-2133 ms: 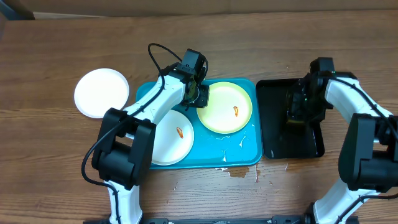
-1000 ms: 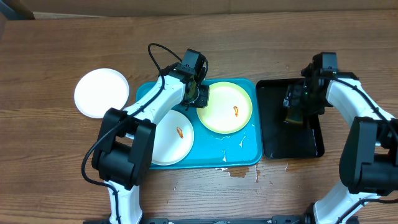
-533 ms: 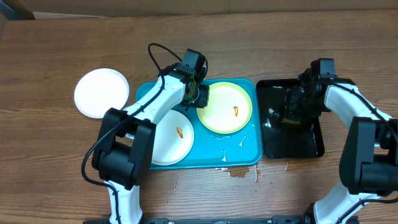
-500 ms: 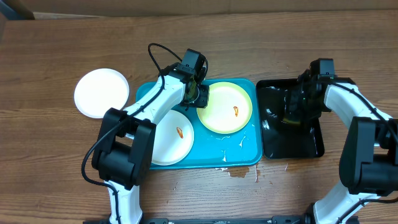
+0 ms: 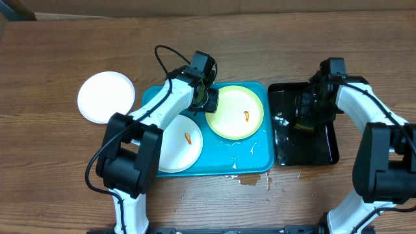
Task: Clean dirty plates on tray and stack at the side
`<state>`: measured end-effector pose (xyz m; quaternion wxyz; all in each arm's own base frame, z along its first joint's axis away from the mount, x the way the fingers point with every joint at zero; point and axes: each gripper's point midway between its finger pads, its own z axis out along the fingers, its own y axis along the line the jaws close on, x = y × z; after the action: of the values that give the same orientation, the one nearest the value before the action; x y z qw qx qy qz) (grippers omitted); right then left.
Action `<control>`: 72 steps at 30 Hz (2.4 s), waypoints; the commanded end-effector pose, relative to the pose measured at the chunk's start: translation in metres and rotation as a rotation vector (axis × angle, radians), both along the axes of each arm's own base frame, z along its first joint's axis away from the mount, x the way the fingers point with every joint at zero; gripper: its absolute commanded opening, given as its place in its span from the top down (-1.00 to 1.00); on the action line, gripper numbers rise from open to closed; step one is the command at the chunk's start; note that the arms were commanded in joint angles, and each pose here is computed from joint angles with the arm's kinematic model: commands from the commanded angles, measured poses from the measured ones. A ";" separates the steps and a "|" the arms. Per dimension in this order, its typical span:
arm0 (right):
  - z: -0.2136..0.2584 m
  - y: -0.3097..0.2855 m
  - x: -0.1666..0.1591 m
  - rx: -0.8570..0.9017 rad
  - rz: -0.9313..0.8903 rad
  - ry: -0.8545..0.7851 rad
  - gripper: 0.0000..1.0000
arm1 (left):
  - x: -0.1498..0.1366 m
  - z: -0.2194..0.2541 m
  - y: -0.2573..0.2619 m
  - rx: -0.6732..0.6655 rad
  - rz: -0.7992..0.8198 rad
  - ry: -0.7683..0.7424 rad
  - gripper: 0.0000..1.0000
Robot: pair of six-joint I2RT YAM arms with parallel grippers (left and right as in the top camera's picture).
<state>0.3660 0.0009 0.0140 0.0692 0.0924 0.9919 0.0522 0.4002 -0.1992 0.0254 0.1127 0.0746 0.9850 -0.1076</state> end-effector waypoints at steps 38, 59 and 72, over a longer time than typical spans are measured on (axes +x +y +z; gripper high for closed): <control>0.014 0.048 0.008 -0.075 0.108 -0.015 -0.25 | 0.002 -0.022 0.003 0.050 -0.012 0.005 0.40; 0.014 0.049 0.014 -0.073 0.103 -0.041 0.52 | 0.003 -0.024 0.002 0.049 -0.012 0.003 0.39; 0.015 0.045 -0.030 -0.076 0.111 0.147 -0.22 | 0.003 -0.024 0.002 0.049 -0.011 0.003 0.32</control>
<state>0.3352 0.0453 0.0267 0.0004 0.0371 0.9993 0.0087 0.4068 -0.1958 0.0098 0.1166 0.0737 0.9862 -0.0912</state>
